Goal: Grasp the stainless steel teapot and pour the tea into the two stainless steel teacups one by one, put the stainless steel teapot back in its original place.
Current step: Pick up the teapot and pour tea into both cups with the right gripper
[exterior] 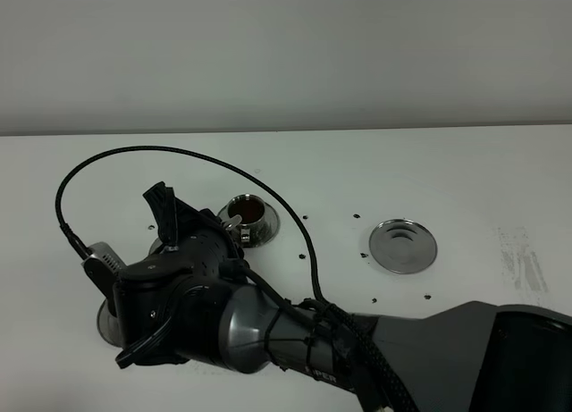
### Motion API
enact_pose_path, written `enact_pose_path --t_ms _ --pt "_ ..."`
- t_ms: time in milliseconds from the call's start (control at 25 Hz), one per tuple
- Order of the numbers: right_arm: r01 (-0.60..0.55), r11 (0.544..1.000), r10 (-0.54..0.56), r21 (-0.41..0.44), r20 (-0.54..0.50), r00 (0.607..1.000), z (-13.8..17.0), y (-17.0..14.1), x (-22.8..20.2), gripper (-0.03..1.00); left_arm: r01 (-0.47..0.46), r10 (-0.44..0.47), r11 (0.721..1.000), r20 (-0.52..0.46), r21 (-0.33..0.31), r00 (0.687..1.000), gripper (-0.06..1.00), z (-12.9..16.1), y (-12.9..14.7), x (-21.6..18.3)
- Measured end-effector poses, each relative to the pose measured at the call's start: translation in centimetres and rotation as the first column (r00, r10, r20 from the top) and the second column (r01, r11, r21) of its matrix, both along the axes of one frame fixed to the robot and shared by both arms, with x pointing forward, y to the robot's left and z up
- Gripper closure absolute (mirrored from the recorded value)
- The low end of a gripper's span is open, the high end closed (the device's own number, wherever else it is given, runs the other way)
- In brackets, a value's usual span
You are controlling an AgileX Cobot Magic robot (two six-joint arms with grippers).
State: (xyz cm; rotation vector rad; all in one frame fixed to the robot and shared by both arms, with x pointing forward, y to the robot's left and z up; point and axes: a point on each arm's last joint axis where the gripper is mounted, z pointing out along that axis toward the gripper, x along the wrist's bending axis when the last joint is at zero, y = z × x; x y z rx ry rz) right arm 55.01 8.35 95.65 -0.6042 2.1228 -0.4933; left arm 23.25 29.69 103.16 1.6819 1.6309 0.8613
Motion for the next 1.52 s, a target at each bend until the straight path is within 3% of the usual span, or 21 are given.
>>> enact_pose_path --t_ms 1520 --pt "-0.017 0.998 0.020 -0.056 0.054 0.998 -0.35 0.03 0.39 0.79 0.001 -0.001 1.000 0.000 0.001 1.000 0.64 0.00 0.00 0.00"
